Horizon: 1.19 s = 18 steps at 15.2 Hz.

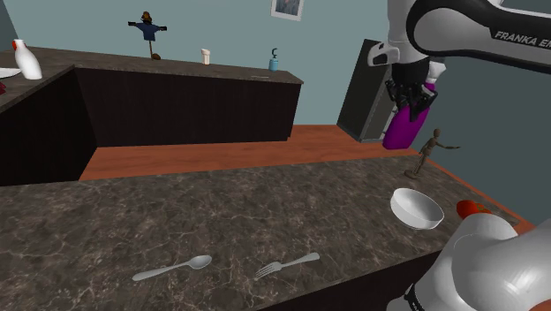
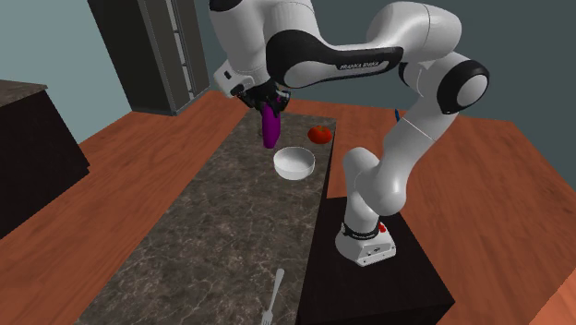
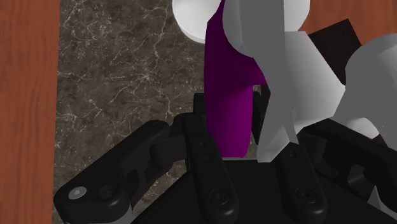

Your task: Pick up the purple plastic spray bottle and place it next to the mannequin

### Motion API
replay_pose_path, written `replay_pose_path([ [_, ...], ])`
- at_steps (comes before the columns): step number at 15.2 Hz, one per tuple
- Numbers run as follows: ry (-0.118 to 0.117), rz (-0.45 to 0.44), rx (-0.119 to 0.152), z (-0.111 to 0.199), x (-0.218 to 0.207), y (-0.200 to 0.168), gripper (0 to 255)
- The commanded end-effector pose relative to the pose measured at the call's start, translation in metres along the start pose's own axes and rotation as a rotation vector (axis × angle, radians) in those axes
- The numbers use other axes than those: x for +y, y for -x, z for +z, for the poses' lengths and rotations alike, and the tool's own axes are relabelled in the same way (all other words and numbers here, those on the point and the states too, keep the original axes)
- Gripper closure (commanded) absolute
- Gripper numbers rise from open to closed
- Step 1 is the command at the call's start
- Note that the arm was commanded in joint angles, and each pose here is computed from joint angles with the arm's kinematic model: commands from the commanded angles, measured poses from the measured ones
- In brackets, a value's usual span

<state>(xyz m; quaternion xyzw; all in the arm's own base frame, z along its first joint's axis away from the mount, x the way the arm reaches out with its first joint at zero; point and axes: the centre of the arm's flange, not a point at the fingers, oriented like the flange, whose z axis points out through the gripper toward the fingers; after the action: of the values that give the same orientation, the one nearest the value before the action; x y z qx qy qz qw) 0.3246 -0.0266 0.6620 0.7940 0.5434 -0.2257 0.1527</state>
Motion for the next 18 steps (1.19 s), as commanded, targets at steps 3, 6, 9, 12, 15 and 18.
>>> replay_pose_path([
  [3,0.0,0.0,0.0,0.019,0.021,0.037,255],
  [6,0.0,0.0,0.0,0.037,0.038,0.067,255],
  [9,0.0,0.0,0.0,0.056,0.056,0.098,255],
  [12,0.0,0.0,0.0,0.074,0.073,0.128,255],
  [15,0.0,0.0,0.0,0.093,0.09,0.159,255],
  [18,0.0,0.0,0.0,0.111,0.108,0.189,255],
])
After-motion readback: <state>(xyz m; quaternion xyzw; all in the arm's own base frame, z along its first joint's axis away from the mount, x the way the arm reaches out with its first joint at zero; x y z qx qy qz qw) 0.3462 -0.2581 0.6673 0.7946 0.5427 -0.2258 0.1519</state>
